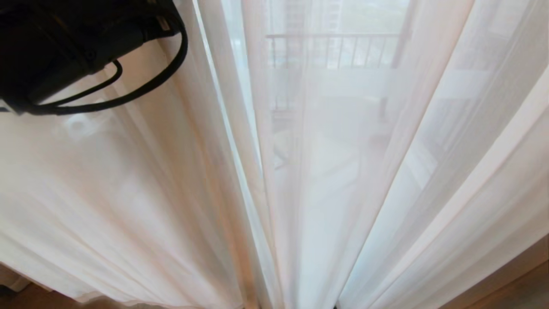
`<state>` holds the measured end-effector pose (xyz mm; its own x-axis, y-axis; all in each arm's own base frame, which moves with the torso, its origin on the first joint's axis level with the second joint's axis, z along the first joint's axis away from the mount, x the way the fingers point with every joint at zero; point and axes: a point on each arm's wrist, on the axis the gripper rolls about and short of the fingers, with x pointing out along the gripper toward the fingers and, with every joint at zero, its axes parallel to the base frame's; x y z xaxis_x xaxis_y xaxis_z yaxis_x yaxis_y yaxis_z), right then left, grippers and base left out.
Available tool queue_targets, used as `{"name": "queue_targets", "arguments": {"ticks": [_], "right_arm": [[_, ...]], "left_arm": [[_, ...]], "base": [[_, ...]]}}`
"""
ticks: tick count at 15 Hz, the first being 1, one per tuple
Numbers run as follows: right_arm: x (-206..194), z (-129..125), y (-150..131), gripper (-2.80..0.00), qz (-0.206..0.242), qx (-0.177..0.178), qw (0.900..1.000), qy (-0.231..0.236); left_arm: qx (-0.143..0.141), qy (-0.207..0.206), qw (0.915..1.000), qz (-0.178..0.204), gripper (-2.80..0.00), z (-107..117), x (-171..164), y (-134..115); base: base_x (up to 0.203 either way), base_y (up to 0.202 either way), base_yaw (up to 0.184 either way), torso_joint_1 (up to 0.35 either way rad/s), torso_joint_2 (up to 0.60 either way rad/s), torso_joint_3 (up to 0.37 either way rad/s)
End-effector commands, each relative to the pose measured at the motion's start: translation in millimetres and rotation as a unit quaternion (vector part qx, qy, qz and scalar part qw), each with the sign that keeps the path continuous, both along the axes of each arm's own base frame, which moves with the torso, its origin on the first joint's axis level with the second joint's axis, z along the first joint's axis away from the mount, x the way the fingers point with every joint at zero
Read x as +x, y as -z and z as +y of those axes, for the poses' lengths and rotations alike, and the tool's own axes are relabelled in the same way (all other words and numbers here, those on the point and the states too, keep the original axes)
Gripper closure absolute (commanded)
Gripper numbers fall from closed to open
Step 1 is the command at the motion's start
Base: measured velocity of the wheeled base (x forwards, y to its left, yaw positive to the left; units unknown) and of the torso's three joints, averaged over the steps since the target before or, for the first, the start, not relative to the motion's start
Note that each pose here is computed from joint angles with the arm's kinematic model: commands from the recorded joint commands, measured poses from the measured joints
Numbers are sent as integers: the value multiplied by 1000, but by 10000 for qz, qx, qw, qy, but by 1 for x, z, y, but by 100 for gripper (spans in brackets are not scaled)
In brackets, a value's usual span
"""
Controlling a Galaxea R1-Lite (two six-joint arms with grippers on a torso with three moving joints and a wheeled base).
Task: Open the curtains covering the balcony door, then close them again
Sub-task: Close the inner curtains on both sides
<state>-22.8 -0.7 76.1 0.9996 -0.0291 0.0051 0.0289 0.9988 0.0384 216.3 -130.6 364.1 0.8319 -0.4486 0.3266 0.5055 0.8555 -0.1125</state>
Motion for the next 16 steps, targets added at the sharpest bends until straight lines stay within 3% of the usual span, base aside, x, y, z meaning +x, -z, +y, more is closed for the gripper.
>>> {"name": "queue_targets", "arguments": {"ticks": [1, 9, 16], "right_arm": [[0, 0, 0, 0, -5, 0, 10000, 0], [0, 0, 0, 0, -5, 0, 10000, 0], [0, 0, 0, 0, -5, 0, 10000, 0]], "left_arm": [[-20, -19, 10000, -13, 0, 0, 0, 0], [63, -94, 9998, 132, 0, 13, -15, -12], [-111, 210, 9989, -408, 0, -24, 11, -50]], "base": [[0, 0, 0, 0, 0, 0], [0, 0, 0, 0, 0, 0], [0, 0, 0, 0, 0, 0]]}}
